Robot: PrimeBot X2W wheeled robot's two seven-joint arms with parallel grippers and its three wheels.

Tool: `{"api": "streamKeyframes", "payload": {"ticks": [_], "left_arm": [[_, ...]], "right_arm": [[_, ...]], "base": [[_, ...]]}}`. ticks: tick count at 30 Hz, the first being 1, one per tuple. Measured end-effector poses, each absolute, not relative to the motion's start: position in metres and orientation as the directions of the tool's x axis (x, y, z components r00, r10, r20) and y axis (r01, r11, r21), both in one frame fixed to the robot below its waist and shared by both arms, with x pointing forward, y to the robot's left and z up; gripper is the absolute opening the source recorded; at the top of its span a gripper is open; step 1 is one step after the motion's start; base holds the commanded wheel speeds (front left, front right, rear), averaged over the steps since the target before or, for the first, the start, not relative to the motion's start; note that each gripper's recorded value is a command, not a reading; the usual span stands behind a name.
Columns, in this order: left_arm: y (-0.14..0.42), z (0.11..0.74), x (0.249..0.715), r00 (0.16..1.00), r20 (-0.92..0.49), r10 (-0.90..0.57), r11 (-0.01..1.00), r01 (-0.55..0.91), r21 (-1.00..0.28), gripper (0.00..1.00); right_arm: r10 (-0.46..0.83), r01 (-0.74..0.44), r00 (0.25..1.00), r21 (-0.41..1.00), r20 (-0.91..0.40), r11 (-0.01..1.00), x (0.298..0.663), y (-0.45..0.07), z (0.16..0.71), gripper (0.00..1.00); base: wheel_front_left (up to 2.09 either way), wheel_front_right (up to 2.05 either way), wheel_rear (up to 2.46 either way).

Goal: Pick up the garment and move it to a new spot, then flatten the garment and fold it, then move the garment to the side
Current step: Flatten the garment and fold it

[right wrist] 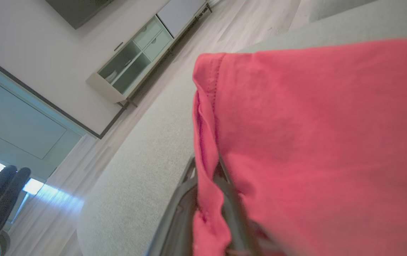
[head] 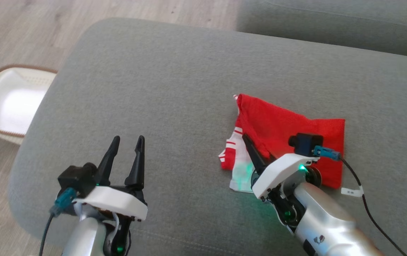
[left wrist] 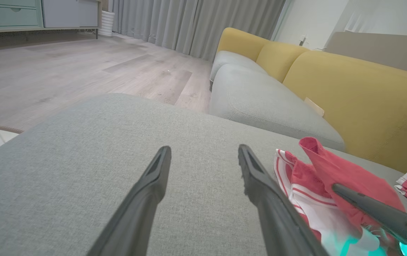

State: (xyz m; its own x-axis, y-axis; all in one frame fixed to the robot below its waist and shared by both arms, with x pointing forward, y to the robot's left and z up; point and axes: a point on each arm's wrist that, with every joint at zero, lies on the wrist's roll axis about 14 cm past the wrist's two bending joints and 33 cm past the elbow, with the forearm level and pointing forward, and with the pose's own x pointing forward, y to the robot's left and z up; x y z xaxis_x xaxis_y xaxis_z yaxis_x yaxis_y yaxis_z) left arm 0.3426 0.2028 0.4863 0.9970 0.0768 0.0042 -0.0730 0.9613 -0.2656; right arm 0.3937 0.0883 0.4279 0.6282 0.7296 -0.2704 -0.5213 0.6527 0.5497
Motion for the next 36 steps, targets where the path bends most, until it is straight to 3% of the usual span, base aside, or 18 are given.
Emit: {"api": "streamKeyframes", "payload": {"ticks": [2,3,4,10,13,19,26,31,36], "left_arm": [[0.205,0.484,0.34,0.996,-0.004,0.087,0.961,-0.084,-0.264,1.0],[0.206,0.483,0.339,0.996,-0.006,0.09,0.96,-0.089,-0.266,1.0],[0.207,0.483,0.339,0.996,-0.009,0.094,0.959,-0.093,-0.269,1.0],[0.203,0.482,0.342,0.996,-0.009,0.084,0.959,-0.084,-0.27,1.0],[0.2,0.485,0.347,0.997,-0.001,0.071,0.96,-0.068,-0.272,1.0],[0.182,0.501,0.361,0.999,0.053,0.014,0.96,0.001,-0.279,1.0],[0.158,0.524,0.376,0.991,0.126,-0.05,0.956,0.085,-0.282,1.0],[0.149,0.531,0.381,0.986,0.149,-0.069,0.952,0.11,-0.285,1.0],[0.142,0.534,0.386,0.983,0.16,-0.085,0.95,0.129,-0.285,1.0]], "right_arm": [[0.735,-0.521,0.61,0.549,-0.295,0.653,0.391,0.092,0.42,0.0],[0.739,-0.519,0.603,0.554,-0.301,0.65,0.39,0.094,0.418,0.42],[0.746,-0.522,0.595,0.562,-0.3,0.642,0.389,0.097,0.418,1.0],[0.803,-0.557,0.546,0.612,-0.239,0.562,0.371,0.118,0.436,1.0],[0.802,-0.573,0.562,0.604,-0.202,0.554,0.376,0.117,0.449,1.0],[0.712,-0.555,0.688,0.53,-0.141,0.641,0.415,0.081,0.476,1.0],[0.472,-0.43,0.882,0.395,-0.01,0.812,0.466,-0.021,0.519,1.0],[0.293,-0.284,0.956,0.285,0.01,0.916,0.458,-0.107,0.51,1.0],[0.194,-0.19,0.981,0.233,0.004,0.954,0.434,-0.141,0.495,1.0]], "base": [[0.0,0.0,0.0],[0.0,0.0,0.0],[0.0,0.0,0.0],[0.0,0.0,0.0],[0.0,0.0,0.0],[0.0,0.0,0.0],[0.0,0.0,0.0],[0.0,0.0,0.0],[0.0,0.0,0.0]]}}
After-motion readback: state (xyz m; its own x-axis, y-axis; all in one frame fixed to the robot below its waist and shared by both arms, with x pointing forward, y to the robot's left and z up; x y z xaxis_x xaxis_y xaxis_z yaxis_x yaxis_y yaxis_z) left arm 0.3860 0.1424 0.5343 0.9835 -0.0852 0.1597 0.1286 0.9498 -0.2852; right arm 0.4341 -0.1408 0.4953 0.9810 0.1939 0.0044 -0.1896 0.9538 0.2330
